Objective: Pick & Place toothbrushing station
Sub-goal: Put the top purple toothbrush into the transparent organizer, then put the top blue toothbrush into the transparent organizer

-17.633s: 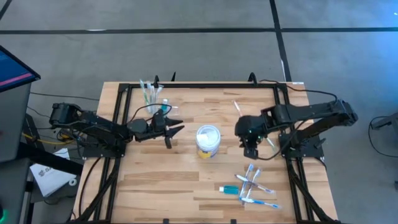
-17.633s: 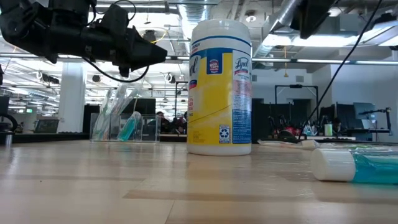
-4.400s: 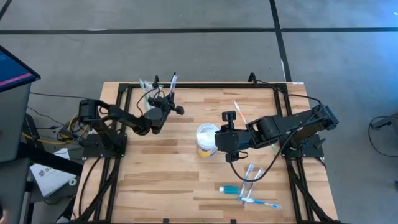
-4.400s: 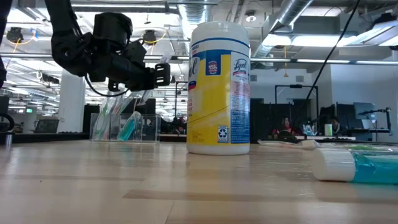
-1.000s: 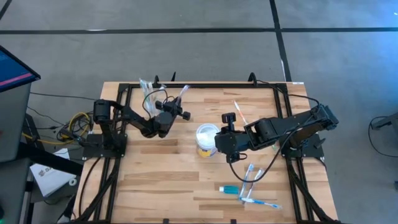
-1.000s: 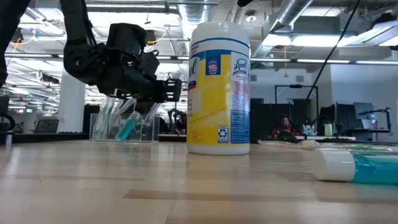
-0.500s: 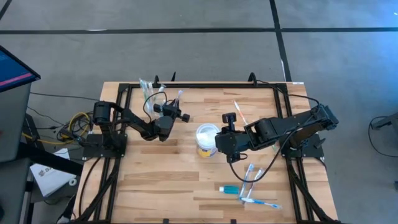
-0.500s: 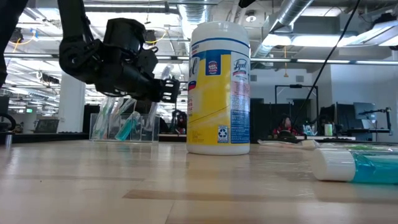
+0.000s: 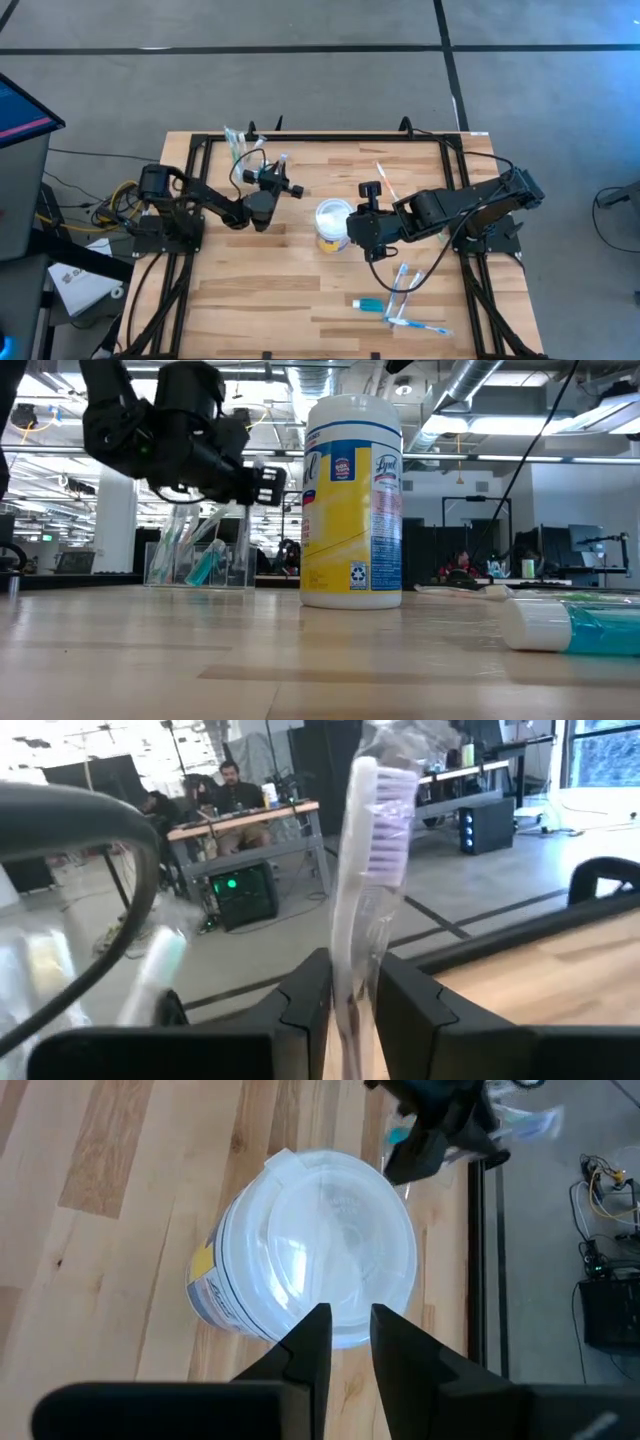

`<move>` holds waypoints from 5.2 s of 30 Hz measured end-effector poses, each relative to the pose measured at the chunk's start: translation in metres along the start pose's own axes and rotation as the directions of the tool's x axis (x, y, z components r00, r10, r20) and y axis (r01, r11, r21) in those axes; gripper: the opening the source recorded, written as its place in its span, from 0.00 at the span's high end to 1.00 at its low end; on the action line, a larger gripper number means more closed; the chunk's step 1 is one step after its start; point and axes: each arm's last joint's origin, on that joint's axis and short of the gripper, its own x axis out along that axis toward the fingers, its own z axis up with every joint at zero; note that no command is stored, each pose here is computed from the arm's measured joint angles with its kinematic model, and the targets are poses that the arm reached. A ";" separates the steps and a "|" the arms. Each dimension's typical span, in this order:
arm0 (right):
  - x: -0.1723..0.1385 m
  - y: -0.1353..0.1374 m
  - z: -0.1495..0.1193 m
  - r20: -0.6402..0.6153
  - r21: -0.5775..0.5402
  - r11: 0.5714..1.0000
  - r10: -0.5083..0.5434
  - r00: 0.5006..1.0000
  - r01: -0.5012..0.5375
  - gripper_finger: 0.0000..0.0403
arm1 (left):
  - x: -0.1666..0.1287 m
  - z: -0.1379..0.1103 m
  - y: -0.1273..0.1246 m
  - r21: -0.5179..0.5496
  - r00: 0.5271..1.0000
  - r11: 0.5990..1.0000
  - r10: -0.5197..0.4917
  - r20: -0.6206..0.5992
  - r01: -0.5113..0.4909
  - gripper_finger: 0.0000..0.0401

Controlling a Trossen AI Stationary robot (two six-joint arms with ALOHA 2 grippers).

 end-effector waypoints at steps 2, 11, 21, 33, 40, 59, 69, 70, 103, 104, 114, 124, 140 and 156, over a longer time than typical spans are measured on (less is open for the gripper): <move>0.000 0.000 0.000 0.000 0.005 1.000 0.000 1.000 0.000 0.84 | -0.001 0.006 0.006 -0.004 1.000 1.000 0.002 0.005 -0.002 0.83; -0.002 0.004 0.001 0.014 0.001 1.000 0.006 1.000 -0.006 0.84 | 0.005 -0.008 0.035 -0.153 0.992 0.980 -0.128 -0.007 0.125 0.83; -0.002 0.004 0.002 0.017 0.003 1.000 0.006 1.000 -0.006 0.84 | 0.015 -0.013 0.037 -0.125 0.986 0.979 -0.166 -0.033 0.161 0.76; -0.002 0.003 0.002 0.016 0.012 1.000 0.005 1.000 -0.005 0.84 | 0.005 0.008 0.043 -0.062 0.989 0.987 -0.147 0.005 0.147 0.59; -0.002 0.003 0.000 -0.002 0.083 0.997 0.005 1.000 -0.005 0.84 | -0.023 0.026 0.043 -0.073 0.961 0.959 -0.274 0.029 0.275 0.62; -0.022 0.044 -0.013 -0.089 0.253 0.961 0.138 0.986 -0.112 0.84 | -0.078 0.035 0.034 -0.074 0.819 0.815 -0.569 0.074 0.574 0.65; -0.032 0.104 -0.017 -0.130 0.260 0.952 0.202 0.971 -0.163 0.84 | -0.086 0.036 0.031 -0.072 0.738 0.735 -0.668 0.092 0.675 0.65; -0.031 0.110 -0.019 -0.147 0.265 0.951 0.200 0.969 -0.156 0.84 | -0.087 0.037 0.031 -0.074 0.731 0.727 -0.676 0.096 0.682 0.65; 0.013 0.219 -0.084 -0.279 0.781 0.615 0.186 0.942 0.110 0.84 | -0.088 0.045 0.032 -0.152 0.699 0.682 -0.697 0.159 0.715 0.65; 0.015 0.222 -0.087 -0.279 0.796 0.593 0.185 0.942 0.119 0.84 | -0.088 0.045 0.032 -0.156 0.699 0.681 -0.697 0.159 0.715 0.65; 0.012 0.239 -0.124 -0.284 0.882 0.415 0.090 0.954 0.224 0.84 | -0.091 0.045 0.031 -0.201 0.649 0.618 -0.741 0.173 0.760 0.65; 0.013 0.230 -0.147 -0.232 0.935 0.289 0.060 0.971 0.206 0.84 | -0.090 0.046 0.031 -0.207 0.649 0.617 -0.739 0.180 0.759 0.65; 0.028 0.202 -0.182 -0.101 0.991 0.112 0.206 0.973 0.079 0.67 | -0.090 0.047 0.031 -0.210 0.652 0.619 -0.735 0.185 0.757 0.65; 0.041 0.210 -0.183 -0.143 0.988 0.079 0.209 0.967 0.130 0.51 | -0.090 0.048 0.031 -0.217 0.652 0.616 -0.734 0.192 0.757 0.65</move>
